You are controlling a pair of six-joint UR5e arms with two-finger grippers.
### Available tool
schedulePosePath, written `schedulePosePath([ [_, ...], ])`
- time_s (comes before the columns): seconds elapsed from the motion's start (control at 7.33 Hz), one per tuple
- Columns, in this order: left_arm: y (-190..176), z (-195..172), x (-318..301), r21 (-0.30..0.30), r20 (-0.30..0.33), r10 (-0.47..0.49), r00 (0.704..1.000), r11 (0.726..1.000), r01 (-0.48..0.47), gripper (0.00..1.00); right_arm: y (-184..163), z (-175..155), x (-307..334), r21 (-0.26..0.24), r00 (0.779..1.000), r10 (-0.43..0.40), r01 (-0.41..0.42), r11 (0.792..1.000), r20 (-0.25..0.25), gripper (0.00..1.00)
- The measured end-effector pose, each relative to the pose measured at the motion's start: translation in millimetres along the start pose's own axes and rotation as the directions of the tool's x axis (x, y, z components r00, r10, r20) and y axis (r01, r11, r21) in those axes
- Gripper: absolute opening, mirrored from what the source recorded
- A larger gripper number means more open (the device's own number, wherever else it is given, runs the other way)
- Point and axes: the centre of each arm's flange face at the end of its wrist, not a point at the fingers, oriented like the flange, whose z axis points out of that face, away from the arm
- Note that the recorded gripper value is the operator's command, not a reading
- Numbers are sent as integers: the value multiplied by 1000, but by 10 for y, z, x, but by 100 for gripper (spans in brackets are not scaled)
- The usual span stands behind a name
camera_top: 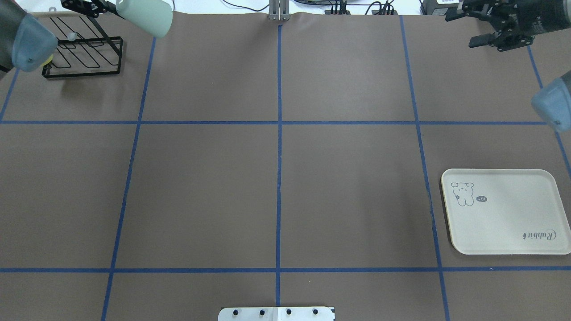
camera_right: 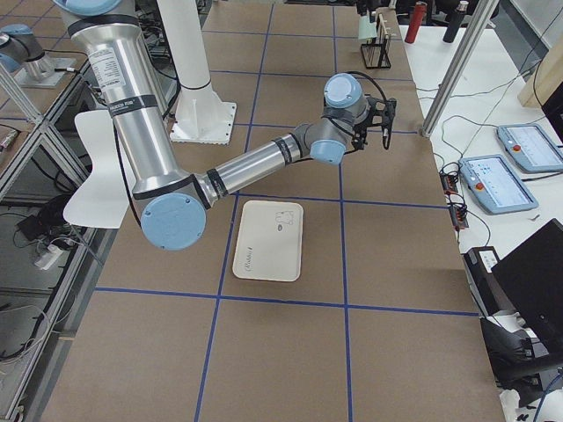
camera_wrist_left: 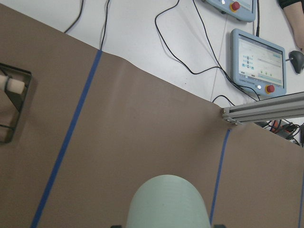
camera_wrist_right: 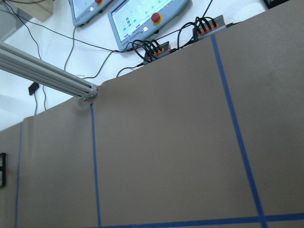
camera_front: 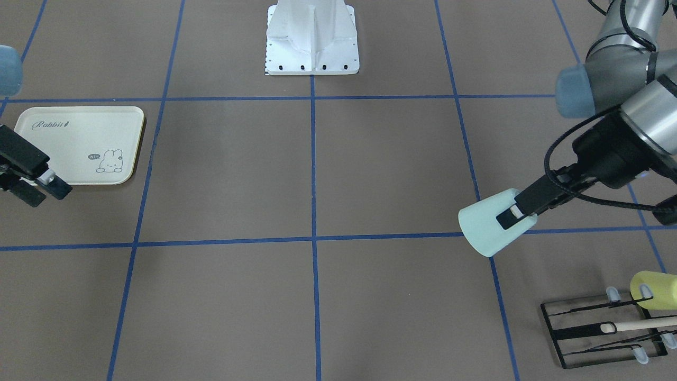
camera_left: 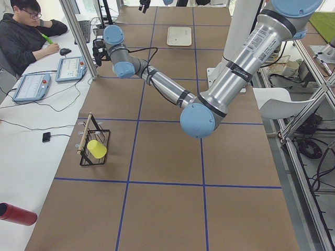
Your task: Left arm grabs green cup and hands to right arm on tray
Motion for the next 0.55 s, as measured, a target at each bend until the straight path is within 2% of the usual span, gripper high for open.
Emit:
schedulePosePath([
  [0.27,435,204,174,-64,-41,-2,999,998,0,0,450,326,-257,14,989,37,-39,999,145,100],
  [0.55,715,269,276,-108,-88,-37,995,994,28,0,728,548,-500,9,976,33,-36,999,216,100],
])
